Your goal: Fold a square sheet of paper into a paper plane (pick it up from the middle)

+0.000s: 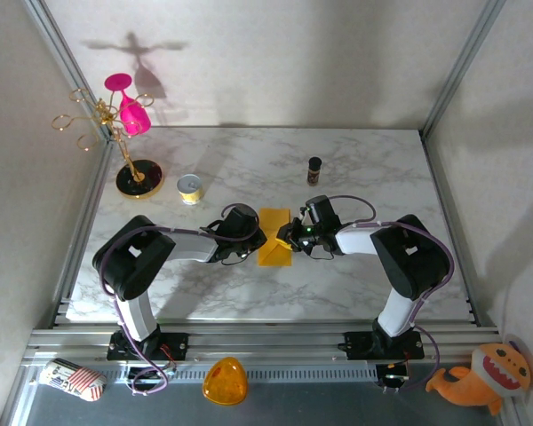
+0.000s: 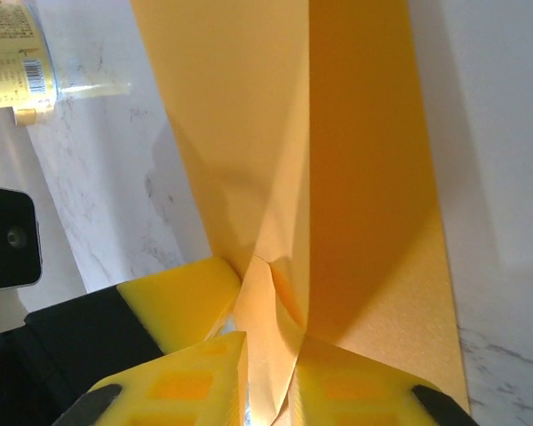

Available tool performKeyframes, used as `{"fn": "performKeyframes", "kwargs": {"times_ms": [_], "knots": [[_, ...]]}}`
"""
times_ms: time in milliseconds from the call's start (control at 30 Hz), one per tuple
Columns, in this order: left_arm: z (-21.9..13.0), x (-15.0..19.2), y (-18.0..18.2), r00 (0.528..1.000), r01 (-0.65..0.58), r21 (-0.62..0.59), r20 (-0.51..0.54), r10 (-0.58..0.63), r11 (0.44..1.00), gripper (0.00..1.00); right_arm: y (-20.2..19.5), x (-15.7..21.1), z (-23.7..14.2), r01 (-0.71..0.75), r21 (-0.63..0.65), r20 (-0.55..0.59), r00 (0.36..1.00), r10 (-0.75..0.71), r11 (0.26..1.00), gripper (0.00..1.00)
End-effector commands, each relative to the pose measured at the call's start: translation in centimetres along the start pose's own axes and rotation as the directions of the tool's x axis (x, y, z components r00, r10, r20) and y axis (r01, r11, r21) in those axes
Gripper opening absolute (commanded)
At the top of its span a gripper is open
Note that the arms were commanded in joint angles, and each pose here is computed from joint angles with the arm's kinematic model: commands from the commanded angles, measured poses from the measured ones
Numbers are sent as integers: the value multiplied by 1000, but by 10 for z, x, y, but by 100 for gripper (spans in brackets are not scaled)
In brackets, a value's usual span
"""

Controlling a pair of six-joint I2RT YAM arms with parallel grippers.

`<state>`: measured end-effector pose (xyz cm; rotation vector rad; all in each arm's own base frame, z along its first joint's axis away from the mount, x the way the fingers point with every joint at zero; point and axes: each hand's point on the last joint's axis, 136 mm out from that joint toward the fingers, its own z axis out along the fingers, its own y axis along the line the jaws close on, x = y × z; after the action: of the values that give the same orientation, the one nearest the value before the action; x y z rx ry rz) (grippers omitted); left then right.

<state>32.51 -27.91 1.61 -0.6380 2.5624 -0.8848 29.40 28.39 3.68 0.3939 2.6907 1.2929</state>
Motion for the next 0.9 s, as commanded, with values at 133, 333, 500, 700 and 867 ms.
{"fn": "performKeyframes", "kwargs": {"times_ms": [133, 333, 500, 700, 867], "knots": [[-9, 1, 10, 1000, 11, -67, -19, -12, 998, 9, 5, -4, 8, 79, -26, 15, 997, -78, 997, 17], [-15, -4, -3, 1000, 12, -30, -11, -12, 999, 11, 10, -7, 8, 102, -41, 25, 995, -101, 994, 10], [-39, -24, -17, 999, 25, 29, 46, -26, 999, 20, 26, -12, 0, 158, -70, 60, 986, -154, 985, 2], [-93, -56, -33, 989, 41, 195, 132, -67, 980, 54, 76, -21, -31, 293, -181, 138, 953, -271, 939, 2], [-124, -59, -48, 986, 18, 348, 148, -74, 937, 76, 115, -25, -59, 335, -320, 157, 941, -299, 886, 2]]}}
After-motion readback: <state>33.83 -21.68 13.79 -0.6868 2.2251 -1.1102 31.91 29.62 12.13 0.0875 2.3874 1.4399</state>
